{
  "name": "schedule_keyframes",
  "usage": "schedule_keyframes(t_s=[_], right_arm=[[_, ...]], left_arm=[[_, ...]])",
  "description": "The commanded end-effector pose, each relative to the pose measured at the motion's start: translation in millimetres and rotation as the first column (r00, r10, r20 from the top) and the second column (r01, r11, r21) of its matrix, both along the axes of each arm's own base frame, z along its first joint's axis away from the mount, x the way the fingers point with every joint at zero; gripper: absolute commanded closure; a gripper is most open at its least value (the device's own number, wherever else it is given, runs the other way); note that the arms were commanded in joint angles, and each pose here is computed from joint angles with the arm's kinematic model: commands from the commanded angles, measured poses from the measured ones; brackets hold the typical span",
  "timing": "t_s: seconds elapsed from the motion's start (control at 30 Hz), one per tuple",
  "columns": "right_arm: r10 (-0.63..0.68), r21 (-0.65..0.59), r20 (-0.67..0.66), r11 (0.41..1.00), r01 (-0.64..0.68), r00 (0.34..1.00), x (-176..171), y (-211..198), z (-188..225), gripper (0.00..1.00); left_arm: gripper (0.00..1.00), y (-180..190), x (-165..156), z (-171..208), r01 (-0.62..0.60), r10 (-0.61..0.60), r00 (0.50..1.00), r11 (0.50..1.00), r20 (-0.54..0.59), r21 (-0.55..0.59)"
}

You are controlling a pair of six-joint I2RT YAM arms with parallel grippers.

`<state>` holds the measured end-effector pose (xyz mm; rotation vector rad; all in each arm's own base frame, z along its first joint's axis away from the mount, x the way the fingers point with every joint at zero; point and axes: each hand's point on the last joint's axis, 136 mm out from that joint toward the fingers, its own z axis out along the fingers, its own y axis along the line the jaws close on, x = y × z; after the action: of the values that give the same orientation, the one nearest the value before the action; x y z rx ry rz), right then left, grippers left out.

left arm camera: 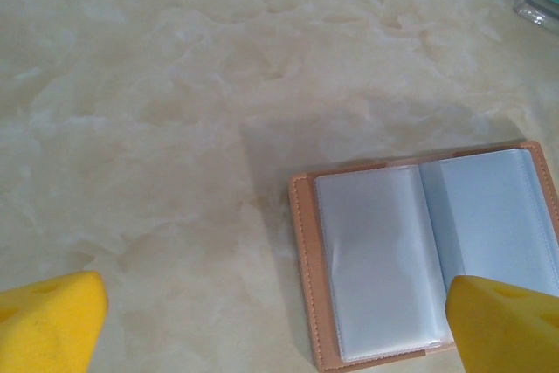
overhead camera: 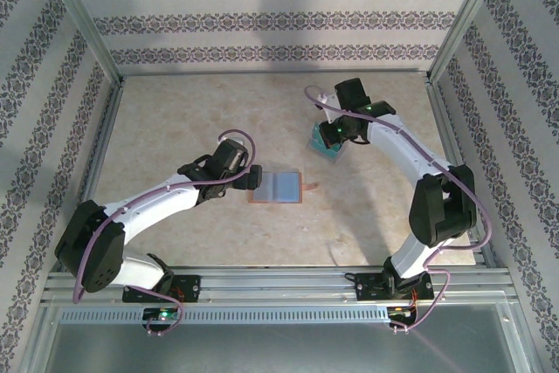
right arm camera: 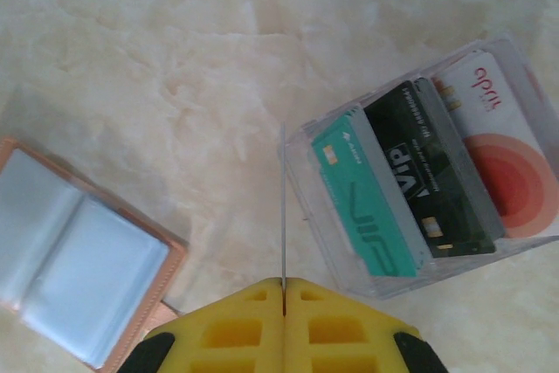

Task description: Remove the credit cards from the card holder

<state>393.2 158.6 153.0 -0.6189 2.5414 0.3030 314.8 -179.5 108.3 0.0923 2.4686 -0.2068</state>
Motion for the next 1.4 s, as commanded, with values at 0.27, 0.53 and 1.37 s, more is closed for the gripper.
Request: schedule_keyframes(t_s=[0.27, 0.53, 1.37], right_arm=[[0.11, -0.161, 0.001, 0.981, -0.108, 0.994, 16.3, -20.9, -12.1, 0.99], [0.139, -0.175, -0.02, 0.975, -0.14, 0.99, 28.2, -23.7, -26.2, 0.98], [0.186, -0.171, -0.114, 0.964, -0.203, 0.976, 33.3, -21.1, -53.2, 0.97]], left_arm=[[0.01, 12.6, 3.5, 2.2, -0.051, 0.052, 0.998, 0.999, 0.032, -0.004], [0.01, 12.7, 4.8, -0.4, -0.058, 0.059, 0.998, 0.998, 0.021, -0.012], [0.01, 18.5, 6.8, -4.1, -0.085, 0.086, 0.996, 0.995, 0.002, -0.043]])
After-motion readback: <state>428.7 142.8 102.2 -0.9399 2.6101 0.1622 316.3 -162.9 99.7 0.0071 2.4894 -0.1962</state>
